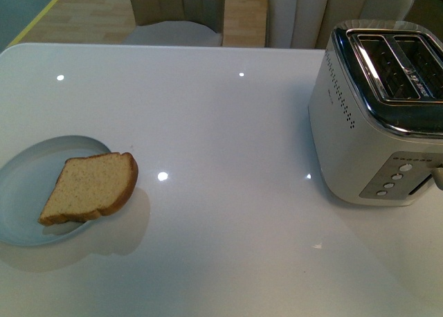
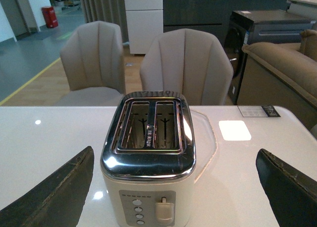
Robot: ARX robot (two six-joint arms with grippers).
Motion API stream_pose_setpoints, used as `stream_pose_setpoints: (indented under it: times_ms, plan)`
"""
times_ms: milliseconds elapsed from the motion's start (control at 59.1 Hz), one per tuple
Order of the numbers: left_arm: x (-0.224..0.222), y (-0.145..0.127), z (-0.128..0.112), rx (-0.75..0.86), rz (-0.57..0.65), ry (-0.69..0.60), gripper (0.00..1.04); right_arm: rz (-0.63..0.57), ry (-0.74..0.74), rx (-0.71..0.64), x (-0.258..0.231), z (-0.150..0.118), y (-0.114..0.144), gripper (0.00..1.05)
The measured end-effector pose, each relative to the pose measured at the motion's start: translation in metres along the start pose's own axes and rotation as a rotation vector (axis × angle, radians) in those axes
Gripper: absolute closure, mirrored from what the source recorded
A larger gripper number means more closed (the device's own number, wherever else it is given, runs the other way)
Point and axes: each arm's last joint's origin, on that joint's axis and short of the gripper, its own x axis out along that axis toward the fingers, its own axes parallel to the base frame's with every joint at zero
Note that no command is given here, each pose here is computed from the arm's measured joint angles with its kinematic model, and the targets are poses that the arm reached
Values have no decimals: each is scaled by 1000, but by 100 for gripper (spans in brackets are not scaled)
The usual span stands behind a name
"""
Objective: Left arm holds plate, right arm toasts bread
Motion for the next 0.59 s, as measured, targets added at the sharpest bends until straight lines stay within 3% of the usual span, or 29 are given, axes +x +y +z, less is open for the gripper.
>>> stream_pose_setpoints:
  times_ms: [592]
  plan:
    - [0, 0, 0, 0, 0, 0, 7, 0, 0, 0, 0, 0, 0, 9]
